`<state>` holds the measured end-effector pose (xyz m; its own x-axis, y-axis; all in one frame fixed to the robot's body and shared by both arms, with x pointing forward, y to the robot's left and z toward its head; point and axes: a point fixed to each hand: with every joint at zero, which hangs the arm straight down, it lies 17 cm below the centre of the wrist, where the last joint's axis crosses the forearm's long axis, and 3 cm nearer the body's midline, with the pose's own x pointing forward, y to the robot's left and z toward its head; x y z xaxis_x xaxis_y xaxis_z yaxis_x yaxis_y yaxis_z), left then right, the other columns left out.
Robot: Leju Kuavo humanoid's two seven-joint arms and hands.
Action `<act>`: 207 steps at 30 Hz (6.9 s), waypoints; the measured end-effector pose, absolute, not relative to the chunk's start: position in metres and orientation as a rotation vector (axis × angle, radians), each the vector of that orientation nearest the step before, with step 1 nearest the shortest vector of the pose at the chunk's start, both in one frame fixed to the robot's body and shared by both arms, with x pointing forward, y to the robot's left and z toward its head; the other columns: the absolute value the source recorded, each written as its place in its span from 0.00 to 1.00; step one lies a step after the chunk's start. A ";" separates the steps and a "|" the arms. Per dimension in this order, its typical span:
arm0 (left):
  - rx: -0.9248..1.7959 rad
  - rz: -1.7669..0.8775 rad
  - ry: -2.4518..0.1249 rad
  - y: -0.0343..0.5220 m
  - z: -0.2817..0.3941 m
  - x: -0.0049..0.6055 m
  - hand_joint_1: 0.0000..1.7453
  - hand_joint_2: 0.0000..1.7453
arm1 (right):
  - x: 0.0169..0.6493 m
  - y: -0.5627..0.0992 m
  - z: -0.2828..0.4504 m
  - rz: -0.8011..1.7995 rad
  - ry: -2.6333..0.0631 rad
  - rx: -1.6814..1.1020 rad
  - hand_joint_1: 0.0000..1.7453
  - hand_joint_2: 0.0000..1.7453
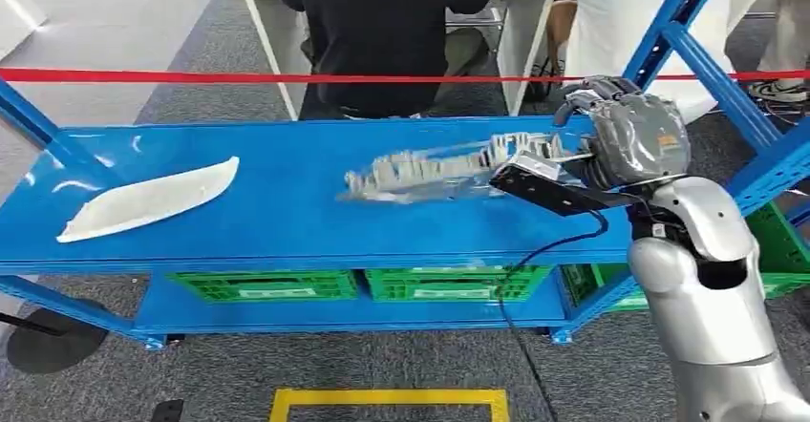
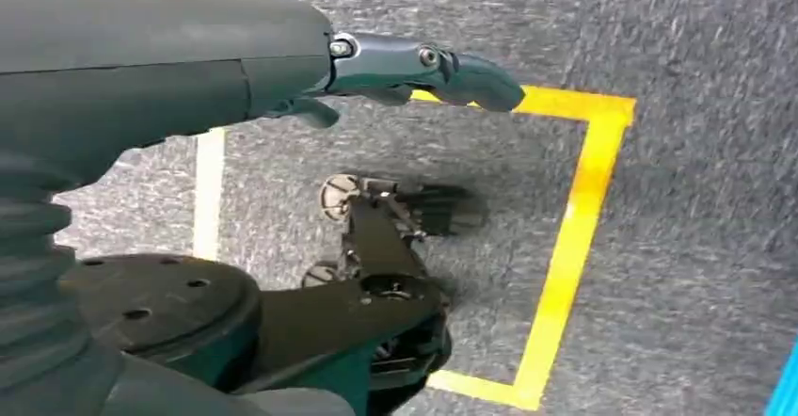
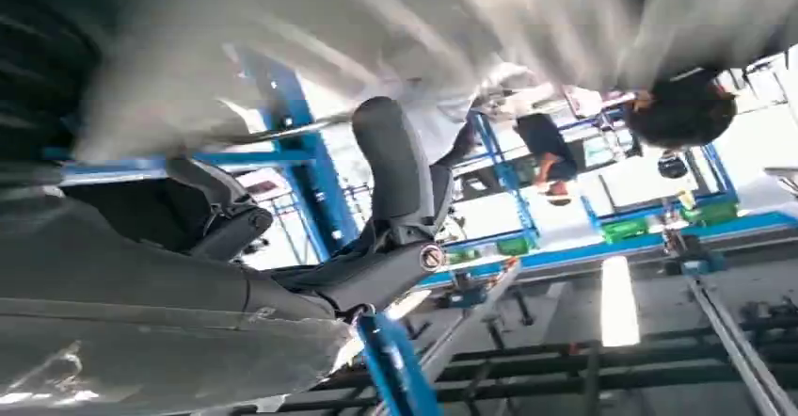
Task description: Take the parts from the cabinet and place them on the table.
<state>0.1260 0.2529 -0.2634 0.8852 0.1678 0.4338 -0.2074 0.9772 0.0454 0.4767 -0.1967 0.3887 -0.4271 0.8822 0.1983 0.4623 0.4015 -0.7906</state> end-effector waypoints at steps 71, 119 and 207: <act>0.090 0.221 -0.447 0.255 -0.263 0.130 0.00 1.00 | 0.472 -0.199 0.392 0.881 -2.058 -1.152 1.00 1.00; 0.096 0.164 -0.459 0.254 -0.262 0.130 0.00 1.00 | 0.431 -0.212 0.437 0.697 -2.211 -1.281 1.00 1.00; 0.069 0.111 -0.456 0.243 -0.262 0.132 0.00 1.00 | 0.265 -0.254 0.541 -0.064 -2.727 -1.382 1.00 1.00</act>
<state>0.1320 0.2429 -0.2617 0.8918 0.0915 0.4431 -0.1222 0.9916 0.0412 0.2648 -0.2537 0.5406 -0.5888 0.8028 0.0937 0.8064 0.5914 -0.0004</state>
